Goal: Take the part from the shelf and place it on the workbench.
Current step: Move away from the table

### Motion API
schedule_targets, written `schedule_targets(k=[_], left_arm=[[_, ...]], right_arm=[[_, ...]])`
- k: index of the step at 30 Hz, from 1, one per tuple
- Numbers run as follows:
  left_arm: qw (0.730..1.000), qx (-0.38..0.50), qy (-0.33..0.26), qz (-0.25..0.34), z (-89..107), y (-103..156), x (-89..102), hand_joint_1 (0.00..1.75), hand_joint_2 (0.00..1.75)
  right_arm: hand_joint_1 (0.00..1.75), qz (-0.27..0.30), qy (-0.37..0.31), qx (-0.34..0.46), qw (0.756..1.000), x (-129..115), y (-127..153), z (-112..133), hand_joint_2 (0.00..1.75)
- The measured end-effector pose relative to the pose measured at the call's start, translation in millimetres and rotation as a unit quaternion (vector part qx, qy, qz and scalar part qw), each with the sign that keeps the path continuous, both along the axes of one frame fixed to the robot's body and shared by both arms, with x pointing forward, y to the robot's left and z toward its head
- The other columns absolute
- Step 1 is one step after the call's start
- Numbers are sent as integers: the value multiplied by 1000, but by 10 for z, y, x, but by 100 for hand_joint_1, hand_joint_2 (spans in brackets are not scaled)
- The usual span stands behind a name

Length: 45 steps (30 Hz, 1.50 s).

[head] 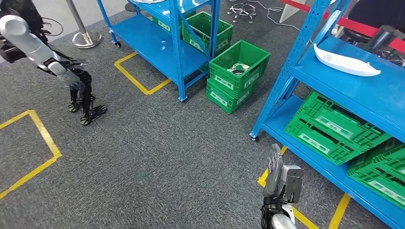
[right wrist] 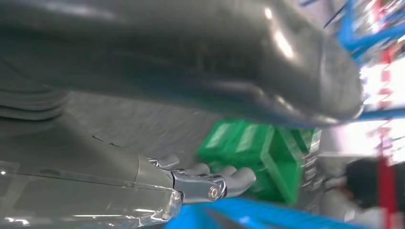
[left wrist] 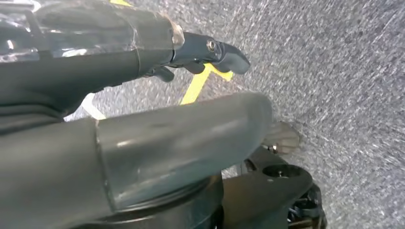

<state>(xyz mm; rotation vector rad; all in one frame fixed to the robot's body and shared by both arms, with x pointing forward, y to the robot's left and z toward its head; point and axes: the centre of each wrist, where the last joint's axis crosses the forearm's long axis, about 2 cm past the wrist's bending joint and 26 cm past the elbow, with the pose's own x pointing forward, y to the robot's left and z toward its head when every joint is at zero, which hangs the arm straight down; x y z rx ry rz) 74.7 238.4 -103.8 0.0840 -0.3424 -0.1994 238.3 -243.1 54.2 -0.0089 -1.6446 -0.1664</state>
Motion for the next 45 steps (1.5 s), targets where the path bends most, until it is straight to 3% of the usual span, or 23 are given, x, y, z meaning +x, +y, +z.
schedule_targets(k=[6, 14, 24, 32, 45], left_arm=[[1000, -2, 1, 1, 0, -13, -8, 0, 0], [1000, -4, 1, 3, 9, -36, 27, 0, 0], [1000, -5, 10, 4, 1, -31, -13, 0, 0], [1000, -4, 7, 1, 0, -6, -1, 0, 0], [1000, -5, 5, 1, 7, -14, 35, 0, 0]], right_arm=[[0, -27, 77, -33, 996, -52, -237, -401, 0], [0, -57, 238, -51, 968, -425, -588, -978, 0], [0, -52, 482, -55, 873, -1123, -706, -1423, 0], [0, -34, 529, -60, 846, -1277, -615, -1504, 0], [0, -36, 554, -66, 829, -1387, -618, -1543, 0]])
